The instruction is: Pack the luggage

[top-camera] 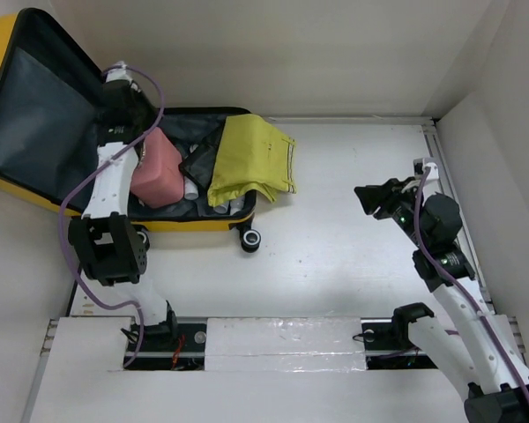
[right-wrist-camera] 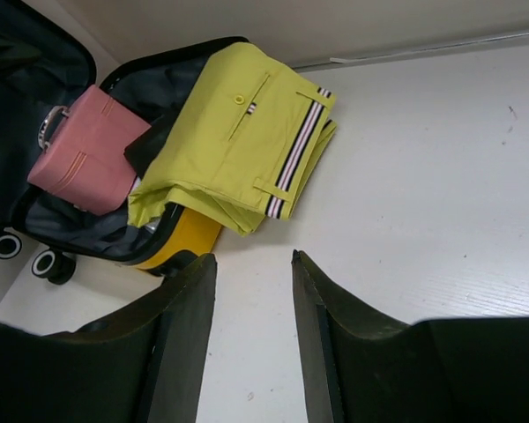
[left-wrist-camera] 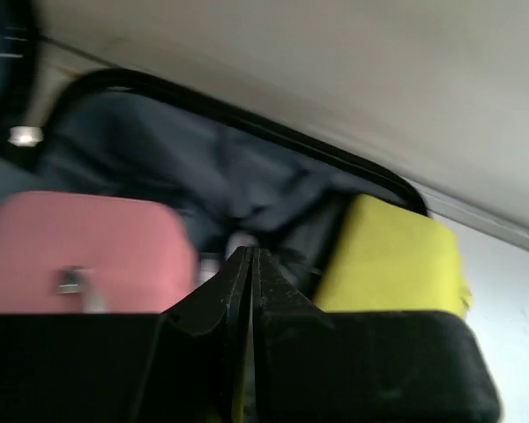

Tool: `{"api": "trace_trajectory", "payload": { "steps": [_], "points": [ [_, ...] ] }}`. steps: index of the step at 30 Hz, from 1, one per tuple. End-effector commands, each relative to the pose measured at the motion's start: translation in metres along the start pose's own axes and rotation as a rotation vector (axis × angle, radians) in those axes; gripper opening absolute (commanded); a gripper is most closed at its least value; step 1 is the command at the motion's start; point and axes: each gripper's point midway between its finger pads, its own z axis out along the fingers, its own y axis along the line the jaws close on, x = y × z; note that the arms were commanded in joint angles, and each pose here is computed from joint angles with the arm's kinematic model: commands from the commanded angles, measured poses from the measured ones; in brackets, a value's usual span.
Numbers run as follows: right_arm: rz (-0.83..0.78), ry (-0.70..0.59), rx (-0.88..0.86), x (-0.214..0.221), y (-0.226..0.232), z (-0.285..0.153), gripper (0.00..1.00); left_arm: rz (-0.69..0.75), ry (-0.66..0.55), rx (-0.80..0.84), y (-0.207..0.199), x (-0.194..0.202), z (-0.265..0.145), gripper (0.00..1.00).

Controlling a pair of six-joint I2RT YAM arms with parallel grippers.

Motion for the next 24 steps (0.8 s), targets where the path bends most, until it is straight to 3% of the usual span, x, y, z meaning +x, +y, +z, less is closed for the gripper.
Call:
{"api": "trace_trajectory", "payload": {
  "steps": [1,4,5,6,7,8,11,18,24],
  "points": [
    [-0.022,-0.048,-0.04,-0.011,0.009,0.001,0.46,0.023,-0.06,0.022,0.013,-0.023,-0.033,0.0],
    [-0.02,-0.025,-0.068,-0.005,0.013,0.006,0.46,-0.007,0.023,0.048,0.018,0.007,-0.032,0.0],
    [-0.018,-0.01,-0.073,-0.002,0.013,0.008,0.46,-0.001,0.09,0.148,-0.006,0.028,-0.034,0.0],
    [-0.021,-0.022,-0.078,-0.005,0.015,0.008,0.47,0.006,0.107,0.2,-0.02,0.035,-0.037,0.15],
    [-0.009,-0.01,-0.073,0.001,0.012,0.011,0.47,0.03,0.144,0.241,-0.033,0.049,-0.039,0.47],
    [-0.005,0.003,-0.067,0.004,0.01,0.013,0.47,0.057,0.205,0.282,-0.053,0.07,-0.035,0.55],
    [-0.003,0.021,-0.086,0.008,0.012,0.014,0.47,0.07,0.294,0.264,-0.049,0.112,-0.023,0.67],
    [-0.006,0.01,-0.091,0.008,0.012,0.015,0.47,0.02,0.421,0.322,-0.04,0.181,0.021,0.69],
    [-0.003,0.031,-0.107,0.013,0.015,0.017,0.47,-0.014,0.424,0.366,-0.04,0.2,0.041,0.69]
  ]
}}
